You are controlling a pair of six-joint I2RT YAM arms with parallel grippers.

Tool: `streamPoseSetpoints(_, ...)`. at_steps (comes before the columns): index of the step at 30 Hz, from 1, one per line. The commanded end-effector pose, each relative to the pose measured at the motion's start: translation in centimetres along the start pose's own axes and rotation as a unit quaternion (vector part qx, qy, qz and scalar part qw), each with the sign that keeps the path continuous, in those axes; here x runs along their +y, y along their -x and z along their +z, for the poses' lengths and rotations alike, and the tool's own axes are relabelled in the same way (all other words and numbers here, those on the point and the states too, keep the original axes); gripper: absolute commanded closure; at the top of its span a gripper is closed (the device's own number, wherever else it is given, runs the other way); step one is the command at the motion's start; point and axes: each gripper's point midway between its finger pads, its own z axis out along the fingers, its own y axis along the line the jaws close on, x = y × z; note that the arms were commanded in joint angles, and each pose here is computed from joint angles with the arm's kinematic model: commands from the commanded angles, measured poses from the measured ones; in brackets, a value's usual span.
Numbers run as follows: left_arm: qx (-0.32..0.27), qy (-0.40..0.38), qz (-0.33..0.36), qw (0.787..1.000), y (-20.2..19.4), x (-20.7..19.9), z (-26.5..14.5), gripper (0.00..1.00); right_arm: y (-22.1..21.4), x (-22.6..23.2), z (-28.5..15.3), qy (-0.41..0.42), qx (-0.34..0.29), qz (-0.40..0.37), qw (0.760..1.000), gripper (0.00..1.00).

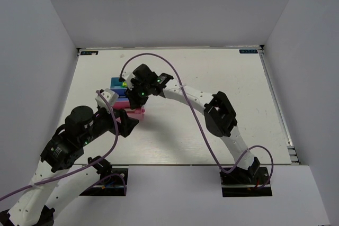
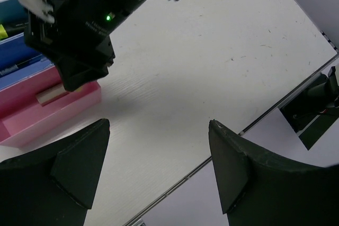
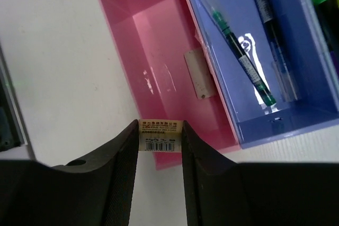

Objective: Sort the stationery into containers
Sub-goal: Place the stationery in the storage box, then reset both arms

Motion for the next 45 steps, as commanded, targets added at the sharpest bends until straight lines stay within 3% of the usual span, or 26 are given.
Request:
streamPoseSetpoints(1, -0.003, 0.009, -0.006, 1.0, -0.1, 0.3, -0.2, 0.15, -0.5, -0.8, 1.8, -0.026, 0.005, -0.019, 0.999, 0.83)
streamPoseSetpoints(5, -0.006, 0.011, -0.008, 1.0, -0.3, 0.4, -0.5, 0.15, -0.6, -0.9, 2.2, -0.036, 0.009, -0.03, 0.999, 0.79)
streamPoseSetpoints(10, -0.006, 0.012, -0.01, 1.0, -0.6, 0.5, -0.6, 0.15, 0.0, -0.7, 1.8, -0.041, 0.003, -0.039, 0.998, 0.54)
streamPoseSetpoints(17, -0.004, 0.012, -0.011, 1.0, -0.8, 0.5, -0.9, 0.15, 0.6, -0.5, 1.1, -0.045, -0.002, -0.042, 0.998, 0.46)
streamPoseSetpoints(22, -0.003, 0.012, -0.015, 1.0, -1.0, 0.5, -0.9, 0.15, 2.0, 0.1, -0.1, -0.045, -0.021, -0.048, 0.998, 0.51)
streamPoseSetpoints(26, -0.009, 0.019, -0.013, 1.0, -0.8, 0.7, -1.3, 0.16, 4.4, 0.5, -2.4, -0.05, -0.053, -0.061, 0.995, 0.72)
streamPoseSetpoints(28, -0.012, 0.022, -0.012, 1.0, -0.5, 0.8, -1.6, 0.21, 6.0, 0.8, -3.6, -0.05, -0.075, -0.068, 0.994, 0.81)
streamPoseSetpoints(32, -0.013, 0.02, -0.013, 1.0, -0.5, 0.7, -2.0, 0.33, 7.3, 0.8, -5.6, -0.064, -0.091, -0.079, 0.991, 0.84)
streamPoseSetpoints(36, -0.004, 0.024, -0.016, 1.0, -1.3, 0.9, -2.0, 0.61, 6.4, -1.0, -7.6, -0.121, -0.081, -0.079, 0.986, 0.91)
streamPoseSetpoints(37, 0.003, 0.029, -0.018, 0.999, -1.8, 1.1, -1.8, 0.81, 5.2, -1.8, -7.5, -0.137, -0.066, -0.075, 0.986, 0.93)
streamPoseSetpoints(38, 0.014, 0.033, -0.021, 0.999, -2.4, 1.3, -1.5, 0.91, 5.5, -2.3, -8.9, -0.156, -0.074, -0.076, 0.982, 0.93)
streamPoseSetpoints(40, 0.043, 0.047, -0.021, 0.998, -3.8, 1.9, -0.9, 1.0, 2.5, -5.6, -10.5, -0.241, -0.036, -0.07, 0.967, 0.97)
streamPoseSetpoints(42, 0.087, 0.055, -0.02, 0.994, -5.6, 2.4, 0.1, 1.0, 1.3, -8.0, -13.7, -0.318, -0.024, -0.085, 0.944, 0.96)
streamPoseSetpoints(43, 0.1, 0.056, -0.017, 0.993, -6.0, 2.5, 0.3, 0.75, -0.7, -10.7, -15.6, -0.406, 0.003, -0.082, 0.91, 0.89)
streamPoseSetpoints(45, 0.141, 0.07, -0.022, 0.987, -8.0, 3.1, 1.2, 0.34, -2.3, -11.0, -18.3, -0.444, 0.022, -0.115, 0.889, 0.78)
